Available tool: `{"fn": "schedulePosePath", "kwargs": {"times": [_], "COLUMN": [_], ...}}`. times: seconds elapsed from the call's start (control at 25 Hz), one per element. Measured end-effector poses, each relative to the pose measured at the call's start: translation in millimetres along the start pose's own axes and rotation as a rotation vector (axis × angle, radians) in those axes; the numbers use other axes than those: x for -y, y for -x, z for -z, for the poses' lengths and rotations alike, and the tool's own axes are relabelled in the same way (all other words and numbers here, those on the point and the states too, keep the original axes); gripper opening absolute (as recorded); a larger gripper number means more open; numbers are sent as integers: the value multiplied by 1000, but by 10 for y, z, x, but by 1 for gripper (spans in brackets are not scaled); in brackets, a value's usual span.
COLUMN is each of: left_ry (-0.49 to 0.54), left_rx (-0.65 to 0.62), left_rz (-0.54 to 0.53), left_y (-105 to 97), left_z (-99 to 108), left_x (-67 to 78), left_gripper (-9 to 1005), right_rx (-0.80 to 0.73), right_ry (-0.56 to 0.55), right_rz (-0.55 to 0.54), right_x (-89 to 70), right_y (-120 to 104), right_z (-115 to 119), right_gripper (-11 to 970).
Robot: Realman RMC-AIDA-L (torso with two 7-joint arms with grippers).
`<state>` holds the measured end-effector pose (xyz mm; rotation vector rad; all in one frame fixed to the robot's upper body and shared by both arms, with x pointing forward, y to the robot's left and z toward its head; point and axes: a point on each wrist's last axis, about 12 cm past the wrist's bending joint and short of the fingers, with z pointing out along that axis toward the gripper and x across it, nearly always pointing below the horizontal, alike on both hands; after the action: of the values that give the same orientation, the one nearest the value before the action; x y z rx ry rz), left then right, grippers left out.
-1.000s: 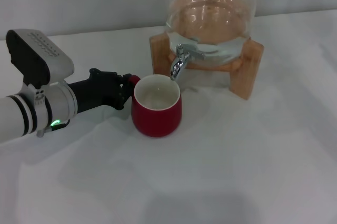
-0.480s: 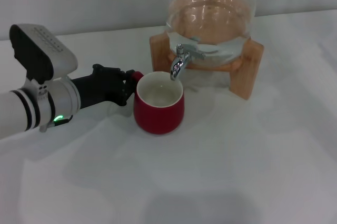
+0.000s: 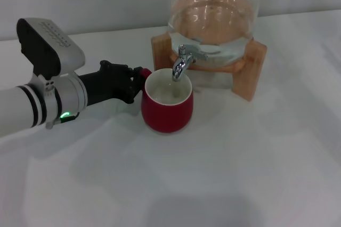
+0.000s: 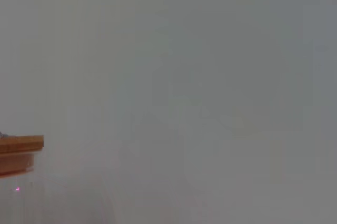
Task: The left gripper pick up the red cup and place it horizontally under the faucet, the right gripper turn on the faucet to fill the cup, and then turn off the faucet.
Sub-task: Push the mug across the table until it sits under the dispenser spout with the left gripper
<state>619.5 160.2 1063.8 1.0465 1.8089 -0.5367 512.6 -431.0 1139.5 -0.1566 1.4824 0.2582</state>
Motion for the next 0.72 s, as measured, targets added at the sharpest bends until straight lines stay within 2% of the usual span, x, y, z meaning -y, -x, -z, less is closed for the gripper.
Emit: {"fn": "schedulePosePath", "kwargs": {"times": [0.72], "left_ry": [-49], "left_rx": [-49], "left_rz": [40], "left_y": [-57], "left_z": [-23], "left_x": [92], "left_gripper": [126], "right_rx": [-2], "right_ry": [1], "right_rz": [3], "right_x": [-3], "right_y": [-9], "right_z": [2], "right_gripper": [632]}}
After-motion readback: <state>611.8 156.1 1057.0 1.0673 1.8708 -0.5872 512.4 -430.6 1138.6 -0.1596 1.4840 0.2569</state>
